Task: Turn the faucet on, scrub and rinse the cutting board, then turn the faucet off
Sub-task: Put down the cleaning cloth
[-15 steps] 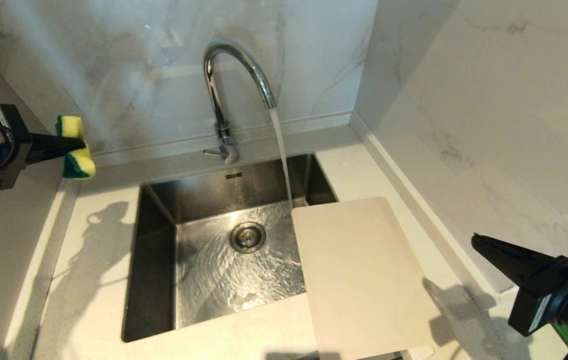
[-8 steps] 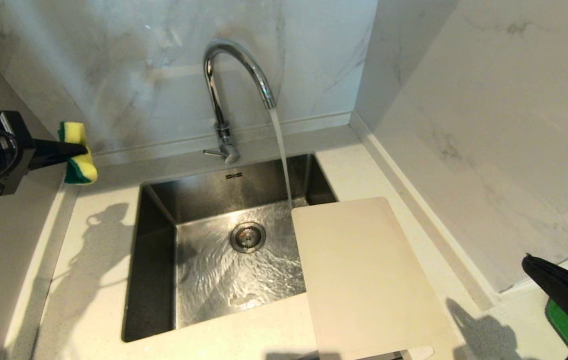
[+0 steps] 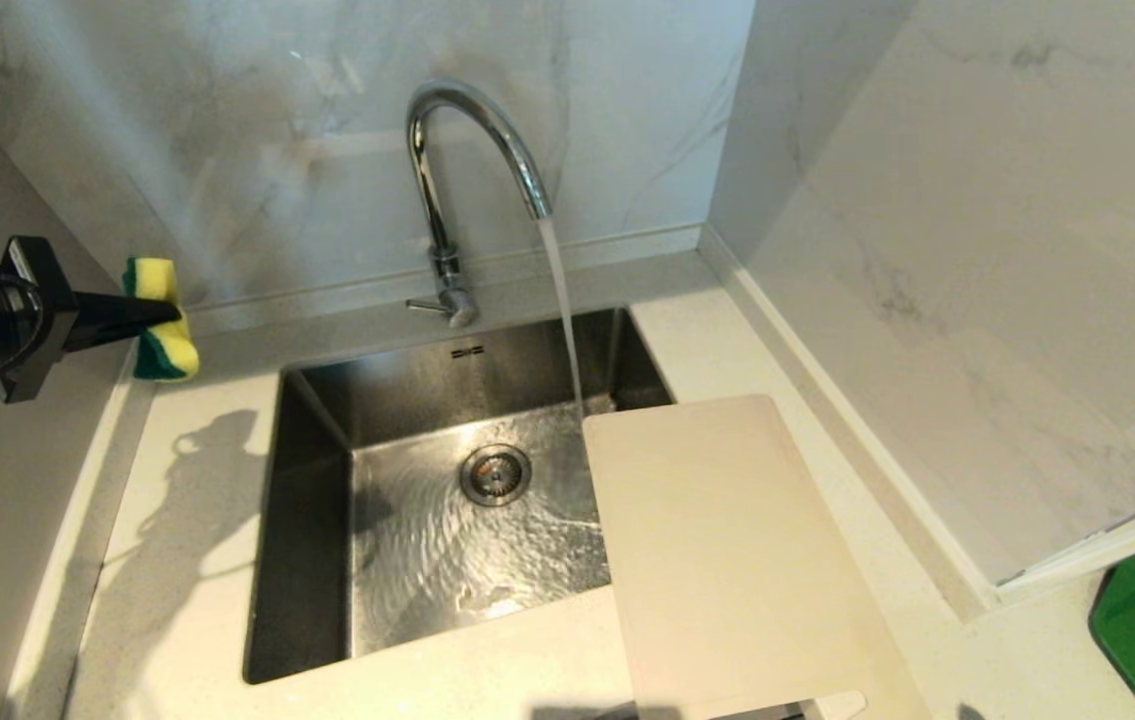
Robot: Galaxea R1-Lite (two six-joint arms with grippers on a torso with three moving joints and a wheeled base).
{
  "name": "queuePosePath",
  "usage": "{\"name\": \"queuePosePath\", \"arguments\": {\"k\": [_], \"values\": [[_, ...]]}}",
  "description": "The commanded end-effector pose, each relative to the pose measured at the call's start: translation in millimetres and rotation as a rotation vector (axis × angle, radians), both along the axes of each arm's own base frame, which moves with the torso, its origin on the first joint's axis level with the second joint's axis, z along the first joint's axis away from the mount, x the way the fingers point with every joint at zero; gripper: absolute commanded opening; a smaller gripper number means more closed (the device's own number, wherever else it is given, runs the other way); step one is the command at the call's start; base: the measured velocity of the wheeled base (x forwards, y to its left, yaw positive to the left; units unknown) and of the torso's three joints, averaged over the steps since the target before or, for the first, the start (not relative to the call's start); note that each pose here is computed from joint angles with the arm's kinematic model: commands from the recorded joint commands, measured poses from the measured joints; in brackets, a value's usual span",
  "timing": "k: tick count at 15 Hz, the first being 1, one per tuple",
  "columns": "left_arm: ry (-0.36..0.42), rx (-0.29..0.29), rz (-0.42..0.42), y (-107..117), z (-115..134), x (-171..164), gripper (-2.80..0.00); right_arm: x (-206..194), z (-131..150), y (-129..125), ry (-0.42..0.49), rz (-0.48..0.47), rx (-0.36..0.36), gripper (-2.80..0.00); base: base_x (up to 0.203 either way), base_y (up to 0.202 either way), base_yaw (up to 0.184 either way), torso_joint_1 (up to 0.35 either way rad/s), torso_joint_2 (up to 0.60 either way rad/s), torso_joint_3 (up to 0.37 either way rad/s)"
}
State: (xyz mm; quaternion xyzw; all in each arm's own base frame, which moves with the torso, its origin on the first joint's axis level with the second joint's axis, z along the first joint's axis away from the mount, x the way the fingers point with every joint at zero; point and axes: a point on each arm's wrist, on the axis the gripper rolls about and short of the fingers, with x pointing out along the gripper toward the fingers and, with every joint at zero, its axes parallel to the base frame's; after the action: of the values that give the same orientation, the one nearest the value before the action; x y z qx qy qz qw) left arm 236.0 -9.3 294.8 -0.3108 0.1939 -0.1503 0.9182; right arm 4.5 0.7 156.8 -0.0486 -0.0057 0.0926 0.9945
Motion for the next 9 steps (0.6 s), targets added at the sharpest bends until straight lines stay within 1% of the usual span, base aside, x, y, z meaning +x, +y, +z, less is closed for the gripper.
{"name": "queuePosePath", "arguments": {"k": [1,4,6,8,9], "values": [[0.008,-0.004,-0.005,-1.0,-1.6,0.6,-2.80,-8.3,-20.1,-2.7,-0.015,-0.047,0.029,-2.80,0.000,0.000,0.000,0.000,0.00,0.000],[0.008,-0.004,-0.005,-1.0,-1.8,1.1,-2.80,-4.5,-36.7,-2.1,0.012,-0.051,0.030,-2.80,0.000,0.000,0.000,0.000,0.00,0.000],[0.009,-0.005,-0.009,-1.4,-2.1,1.5,-2.80,-4.5,-42.5,-2.1,0.065,-0.055,0.018,-2.80,0.000,0.000,0.000,0.000,0.00,0.000],[0.011,-0.006,-0.013,-2.3,-2.4,1.0,-2.80,-4.7,-46.7,-2.5,0.100,-0.071,0.010,-2.80,0.000,0.000,0.000,0.000,0.00,0.000],[0.018,-0.006,-0.014,-2.6,-4.6,1.4,-2.80,-4.9,-49.2,-3.2,0.126,-0.101,0.002,-2.80,0.000,0.000,0.000,0.000,0.00,0.000]]}}
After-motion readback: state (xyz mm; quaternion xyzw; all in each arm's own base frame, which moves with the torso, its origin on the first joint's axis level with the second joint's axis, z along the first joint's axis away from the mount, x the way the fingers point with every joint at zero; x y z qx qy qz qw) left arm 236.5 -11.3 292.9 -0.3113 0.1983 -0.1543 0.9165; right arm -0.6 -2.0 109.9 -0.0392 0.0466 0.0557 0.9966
